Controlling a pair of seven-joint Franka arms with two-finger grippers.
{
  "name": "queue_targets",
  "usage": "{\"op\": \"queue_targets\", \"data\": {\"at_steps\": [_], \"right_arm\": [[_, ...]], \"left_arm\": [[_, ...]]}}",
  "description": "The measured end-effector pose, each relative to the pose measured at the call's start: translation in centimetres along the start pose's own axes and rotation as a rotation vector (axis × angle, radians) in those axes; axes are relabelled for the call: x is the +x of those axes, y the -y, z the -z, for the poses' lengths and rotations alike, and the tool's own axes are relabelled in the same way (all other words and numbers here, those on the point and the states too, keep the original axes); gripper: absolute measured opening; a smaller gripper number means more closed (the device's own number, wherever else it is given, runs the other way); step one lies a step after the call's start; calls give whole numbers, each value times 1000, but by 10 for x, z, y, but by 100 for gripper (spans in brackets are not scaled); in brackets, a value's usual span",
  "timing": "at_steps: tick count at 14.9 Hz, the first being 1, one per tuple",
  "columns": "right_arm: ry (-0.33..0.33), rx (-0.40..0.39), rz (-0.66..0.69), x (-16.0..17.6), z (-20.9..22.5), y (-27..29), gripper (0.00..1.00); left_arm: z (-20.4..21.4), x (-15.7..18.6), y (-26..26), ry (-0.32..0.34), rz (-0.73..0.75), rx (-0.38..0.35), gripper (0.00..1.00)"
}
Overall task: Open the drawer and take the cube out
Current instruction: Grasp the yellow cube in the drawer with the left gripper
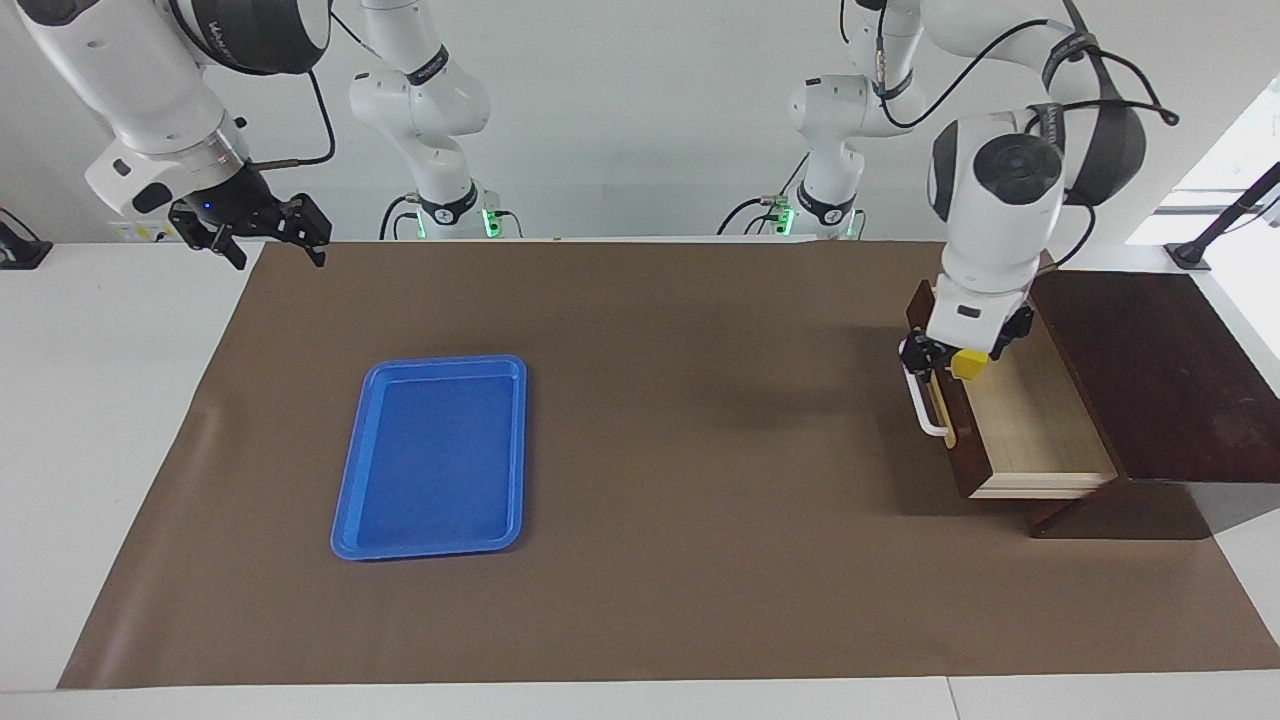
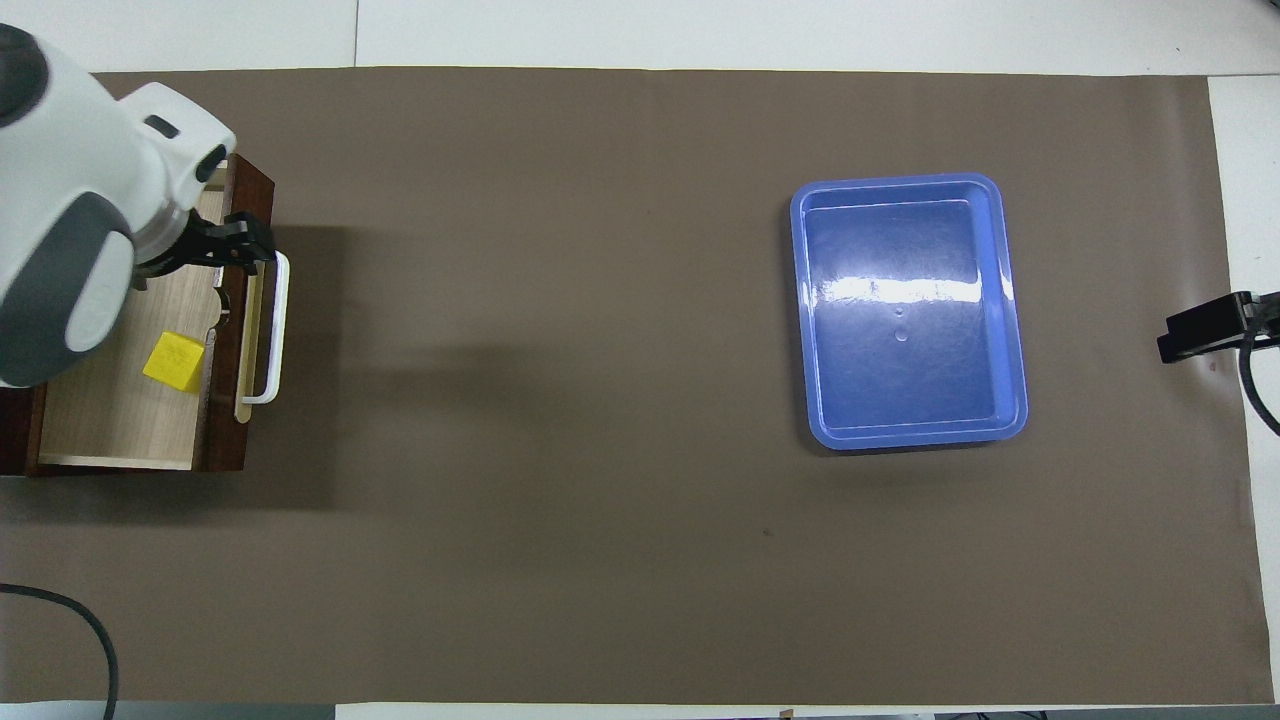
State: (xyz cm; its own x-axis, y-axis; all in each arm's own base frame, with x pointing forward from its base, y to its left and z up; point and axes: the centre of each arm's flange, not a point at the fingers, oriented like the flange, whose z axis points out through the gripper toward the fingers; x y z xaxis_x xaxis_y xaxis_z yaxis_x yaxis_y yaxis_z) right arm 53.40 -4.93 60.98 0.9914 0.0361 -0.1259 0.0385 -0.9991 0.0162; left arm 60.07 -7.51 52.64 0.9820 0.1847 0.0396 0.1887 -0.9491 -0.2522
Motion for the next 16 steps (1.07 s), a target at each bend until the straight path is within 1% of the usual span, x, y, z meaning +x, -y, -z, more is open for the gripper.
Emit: {"op": "queue_targets", "data": {"at_steps": [2, 4, 6, 7, 9, 12, 16], "right_arm": [[0, 0, 0, 0, 0, 0, 100], [0, 0, 0, 0, 0, 0, 100], [0, 0, 0, 0, 0, 0, 100], [0, 0, 0, 0, 0, 0, 100], [0, 0, 0, 0, 0, 0, 100], [0, 0, -1, 0, 0, 0, 100], [0, 1, -4, 0, 0, -2, 100]], "left_arm": [[3, 0, 47, 40, 131, -7, 100], [-6, -2, 78, 69, 340, -7, 100], [-23, -5, 86, 99, 521, -44, 100], [-33, -7, 86, 104, 590, -62, 100], [-54, -15, 81, 93, 691, -82, 100], [-73, -29, 76, 96, 818, -79, 100], [-87, -38, 84, 111, 886, -68, 100]]}}
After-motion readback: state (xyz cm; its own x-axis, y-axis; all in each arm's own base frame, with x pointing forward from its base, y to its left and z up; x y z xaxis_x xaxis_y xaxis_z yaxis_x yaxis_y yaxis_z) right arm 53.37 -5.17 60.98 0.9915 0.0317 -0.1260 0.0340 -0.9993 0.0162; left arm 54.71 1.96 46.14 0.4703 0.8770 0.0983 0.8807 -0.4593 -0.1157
